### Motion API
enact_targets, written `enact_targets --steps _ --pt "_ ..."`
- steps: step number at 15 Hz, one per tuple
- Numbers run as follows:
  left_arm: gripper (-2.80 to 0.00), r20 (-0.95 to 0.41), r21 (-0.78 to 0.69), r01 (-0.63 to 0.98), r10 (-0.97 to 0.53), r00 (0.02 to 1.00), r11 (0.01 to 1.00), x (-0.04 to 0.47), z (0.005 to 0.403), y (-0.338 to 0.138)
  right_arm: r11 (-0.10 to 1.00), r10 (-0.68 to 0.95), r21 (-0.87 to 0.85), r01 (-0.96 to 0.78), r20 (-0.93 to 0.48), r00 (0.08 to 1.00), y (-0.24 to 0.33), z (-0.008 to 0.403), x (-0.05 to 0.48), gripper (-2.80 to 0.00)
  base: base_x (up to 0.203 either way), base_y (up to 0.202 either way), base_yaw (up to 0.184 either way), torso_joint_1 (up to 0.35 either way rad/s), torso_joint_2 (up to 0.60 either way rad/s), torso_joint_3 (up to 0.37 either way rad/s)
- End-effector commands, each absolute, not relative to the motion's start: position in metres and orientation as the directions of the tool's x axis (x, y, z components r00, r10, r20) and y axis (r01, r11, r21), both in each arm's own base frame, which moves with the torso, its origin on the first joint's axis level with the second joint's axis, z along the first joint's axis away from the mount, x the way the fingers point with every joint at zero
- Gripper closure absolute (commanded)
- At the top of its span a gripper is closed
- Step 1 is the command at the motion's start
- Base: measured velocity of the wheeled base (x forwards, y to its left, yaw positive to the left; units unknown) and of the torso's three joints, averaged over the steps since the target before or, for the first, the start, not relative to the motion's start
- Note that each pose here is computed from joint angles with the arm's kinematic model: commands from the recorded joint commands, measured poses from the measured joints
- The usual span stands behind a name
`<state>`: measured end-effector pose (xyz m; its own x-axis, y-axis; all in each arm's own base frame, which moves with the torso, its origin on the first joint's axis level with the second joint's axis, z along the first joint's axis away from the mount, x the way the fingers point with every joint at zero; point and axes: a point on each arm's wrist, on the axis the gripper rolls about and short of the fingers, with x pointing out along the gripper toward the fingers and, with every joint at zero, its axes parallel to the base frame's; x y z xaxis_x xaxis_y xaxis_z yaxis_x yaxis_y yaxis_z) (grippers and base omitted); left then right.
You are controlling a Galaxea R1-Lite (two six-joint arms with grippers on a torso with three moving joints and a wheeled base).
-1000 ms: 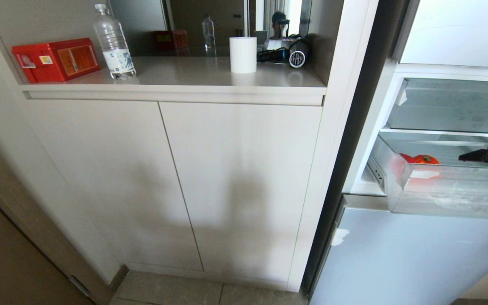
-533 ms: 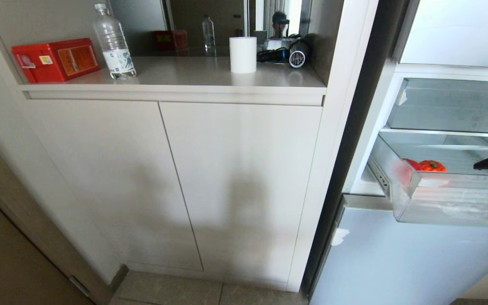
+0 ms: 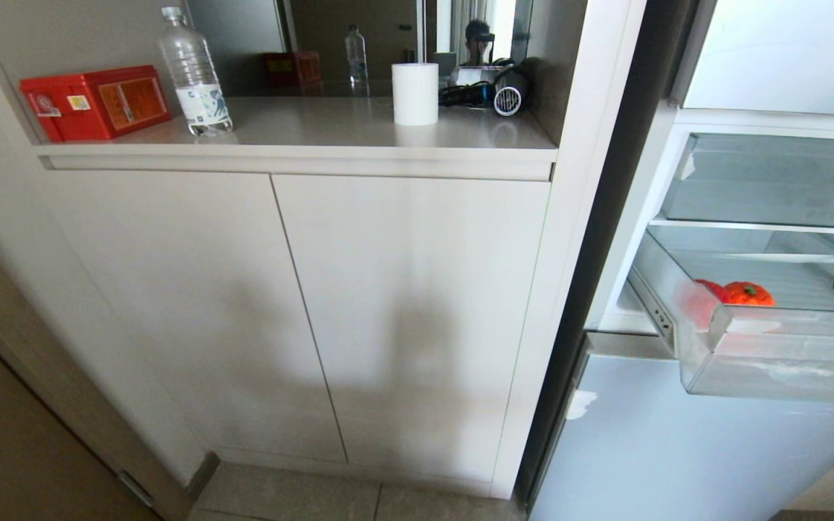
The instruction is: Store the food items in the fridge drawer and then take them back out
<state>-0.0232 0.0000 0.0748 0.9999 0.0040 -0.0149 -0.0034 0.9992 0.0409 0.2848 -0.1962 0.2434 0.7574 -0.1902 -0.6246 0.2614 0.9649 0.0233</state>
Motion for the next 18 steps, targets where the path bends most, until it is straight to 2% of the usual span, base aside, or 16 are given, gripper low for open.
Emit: enact_targets --steps 1,9,18 --pt "0.0 -0.015 0.041 -0.004 0.005 1.0 0.999 -0.023 0.075 0.0 0.96 -0.214 0.003 0.28 -0.636 0.741 -0.198 0.242 0.279 -2.8 0.0 0.0 0.0 0.0 0.0 0.0" --pt "0.0 -0.015 0.041 -0.004 0.005 1.0 0.999 -0.023 0.075 0.0 0.956 -0.238 -0.026 0.294 -0.655 0.717 -0.199 0.242 0.254 -2.8 0.0 0.0 0.0 0.0 0.0 0.0" --pt "0.0 -0.015 0.041 -0.004 0.005 1.0 0.999 -0.023 0.075 0.0 0.993 -0.083 0.006 0.12 -0.687 0.722 -0.161 0.222 0.304 -2.8 0.0 0.0 0.0 0.0 0.0 0.0"
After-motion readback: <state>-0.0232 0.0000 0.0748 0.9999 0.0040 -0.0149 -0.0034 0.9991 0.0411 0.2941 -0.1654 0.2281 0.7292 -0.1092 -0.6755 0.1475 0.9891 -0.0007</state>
